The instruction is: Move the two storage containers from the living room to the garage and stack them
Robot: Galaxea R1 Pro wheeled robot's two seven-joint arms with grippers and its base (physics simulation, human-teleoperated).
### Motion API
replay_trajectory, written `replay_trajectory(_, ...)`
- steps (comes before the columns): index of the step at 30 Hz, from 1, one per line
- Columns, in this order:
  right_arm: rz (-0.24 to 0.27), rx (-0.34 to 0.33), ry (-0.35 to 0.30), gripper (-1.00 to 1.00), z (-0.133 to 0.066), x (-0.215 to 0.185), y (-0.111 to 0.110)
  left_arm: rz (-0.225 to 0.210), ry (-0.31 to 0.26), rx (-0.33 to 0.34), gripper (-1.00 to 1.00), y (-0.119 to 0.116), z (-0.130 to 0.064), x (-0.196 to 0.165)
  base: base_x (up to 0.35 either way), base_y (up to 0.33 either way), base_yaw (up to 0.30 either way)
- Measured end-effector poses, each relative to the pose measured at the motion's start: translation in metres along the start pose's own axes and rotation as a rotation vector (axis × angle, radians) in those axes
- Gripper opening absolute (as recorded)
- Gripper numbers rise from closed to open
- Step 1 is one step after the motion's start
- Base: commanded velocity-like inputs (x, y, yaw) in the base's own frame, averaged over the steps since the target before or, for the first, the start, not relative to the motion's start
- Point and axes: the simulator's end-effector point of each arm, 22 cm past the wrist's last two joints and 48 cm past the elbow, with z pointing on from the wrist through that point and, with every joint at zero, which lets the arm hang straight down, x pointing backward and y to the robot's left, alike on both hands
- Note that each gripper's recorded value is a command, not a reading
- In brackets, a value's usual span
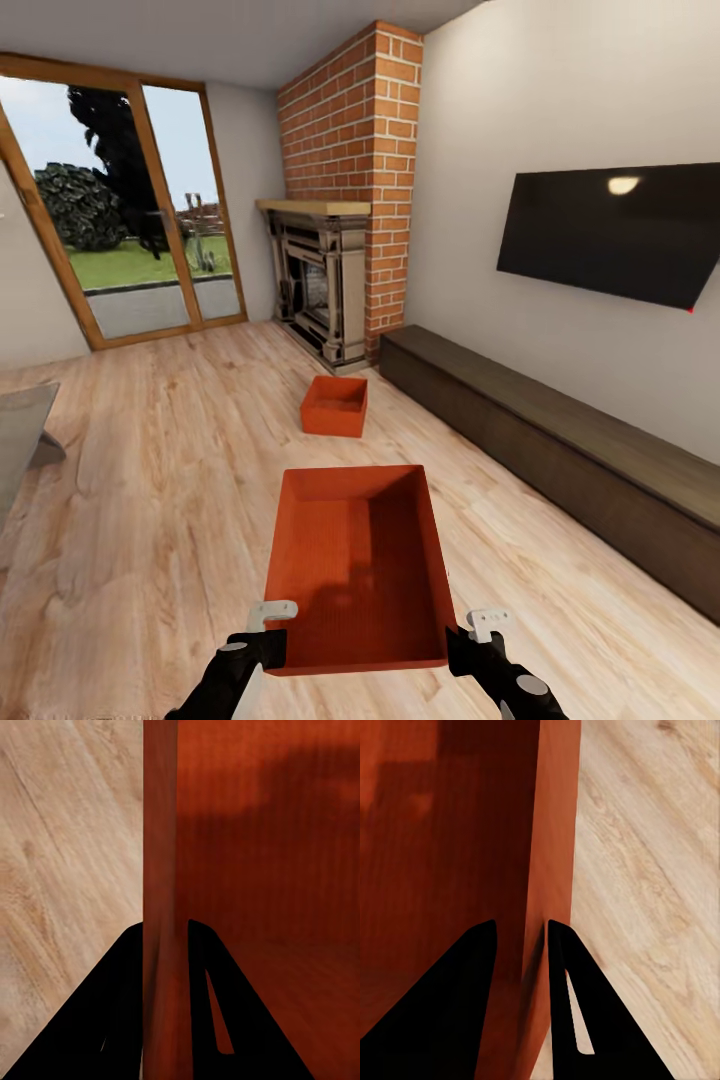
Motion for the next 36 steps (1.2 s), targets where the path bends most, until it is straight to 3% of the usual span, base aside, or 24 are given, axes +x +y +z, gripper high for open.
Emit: replay_trajectory(36,-0.009,0.001,-0.046,-1.0,-0.045,-0.054,0.008,-0.001,-0.046,0.002,-1.0,0.0,-0.057,-0.042,0.0,0.0,0.165)
